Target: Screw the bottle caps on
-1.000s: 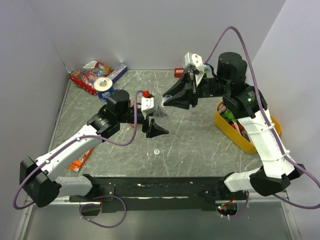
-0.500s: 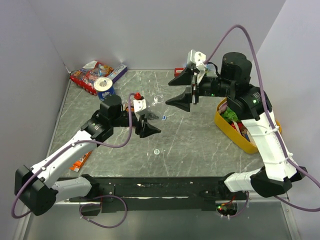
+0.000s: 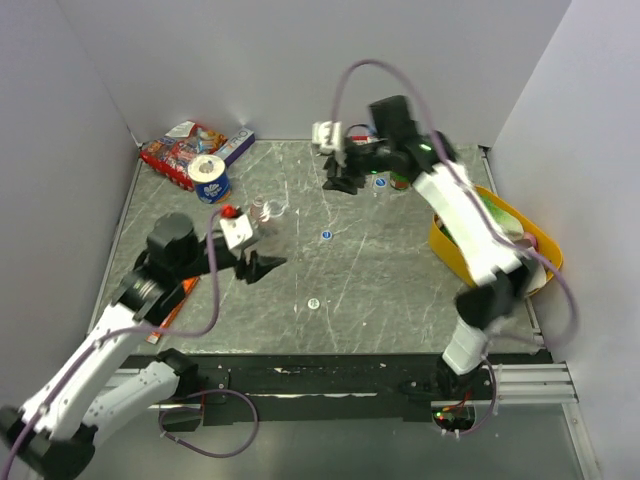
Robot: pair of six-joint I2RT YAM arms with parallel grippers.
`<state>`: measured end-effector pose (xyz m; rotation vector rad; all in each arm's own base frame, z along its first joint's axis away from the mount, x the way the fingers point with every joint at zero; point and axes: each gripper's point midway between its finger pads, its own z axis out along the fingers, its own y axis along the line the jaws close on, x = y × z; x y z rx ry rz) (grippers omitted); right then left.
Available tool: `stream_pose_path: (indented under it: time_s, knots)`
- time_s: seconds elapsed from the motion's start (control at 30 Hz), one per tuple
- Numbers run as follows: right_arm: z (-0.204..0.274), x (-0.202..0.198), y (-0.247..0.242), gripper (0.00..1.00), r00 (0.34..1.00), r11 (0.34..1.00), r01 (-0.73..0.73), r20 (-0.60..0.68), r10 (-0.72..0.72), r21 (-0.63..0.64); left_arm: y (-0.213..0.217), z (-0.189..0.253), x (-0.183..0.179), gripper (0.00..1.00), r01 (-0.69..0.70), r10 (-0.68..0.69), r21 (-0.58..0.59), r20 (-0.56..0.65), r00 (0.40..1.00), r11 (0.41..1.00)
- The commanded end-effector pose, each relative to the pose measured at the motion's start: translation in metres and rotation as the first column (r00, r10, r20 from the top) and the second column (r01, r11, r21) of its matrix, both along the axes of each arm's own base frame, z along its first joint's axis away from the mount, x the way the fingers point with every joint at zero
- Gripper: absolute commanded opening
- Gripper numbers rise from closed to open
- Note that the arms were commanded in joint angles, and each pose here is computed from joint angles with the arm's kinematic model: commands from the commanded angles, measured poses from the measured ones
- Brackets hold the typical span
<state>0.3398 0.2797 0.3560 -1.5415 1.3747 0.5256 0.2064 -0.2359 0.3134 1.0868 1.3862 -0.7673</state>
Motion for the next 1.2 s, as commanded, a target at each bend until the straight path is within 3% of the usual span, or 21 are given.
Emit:
stream_pose_path:
  time_s: [0.0,0.13,0.23,0.33,0.53,0.8,1.17]
  knots:
    - [-0.088,0.03,-0.003,0.49,0.985,0.945,-0.172,-0.058,0.162,-0.277,0.038,-0.025,-0.004,0.01,-0.155,0.155,0.06,0.009,0.988,0.986]
    - [-0.147,0.052,0.006,0.46,0.953,0.872,-0.303,-0.147,0.266,-0.384,0.061,-0.02,-0.003,0.01,-0.277,0.277,0.022,-0.022,0.961,0.961]
    - [-0.192,0.04,-0.007,0.48,0.919,0.786,-0.393,-0.236,0.316,-0.477,0.075,-0.01,0.004,0.01,-0.341,0.341,0.008,-0.021,0.94,0.94]
    - [-0.222,0.038,-0.014,0.51,0.918,0.762,-0.396,-0.252,0.308,-0.512,0.085,-0.002,0.011,0.01,-0.386,0.385,-0.01,-0.017,0.923,0.923]
    - [-0.254,0.046,-0.014,0.52,0.914,0.745,-0.401,-0.283,0.29,-0.533,0.089,0.003,0.015,0.01,-0.403,0.4,-0.036,-0.053,0.915,0.915]
    - [-0.286,0.048,-0.001,0.56,0.909,0.704,-0.414,-0.228,0.348,-0.577,0.092,0.003,0.022,0.01,-0.424,0.419,-0.05,-0.089,0.904,0.904]
    - [-0.285,0.071,0.015,0.54,0.932,0.748,-0.359,-0.176,0.316,-0.559,0.095,-0.003,0.024,0.01,-0.436,0.428,-0.051,-0.114,0.897,0.899]
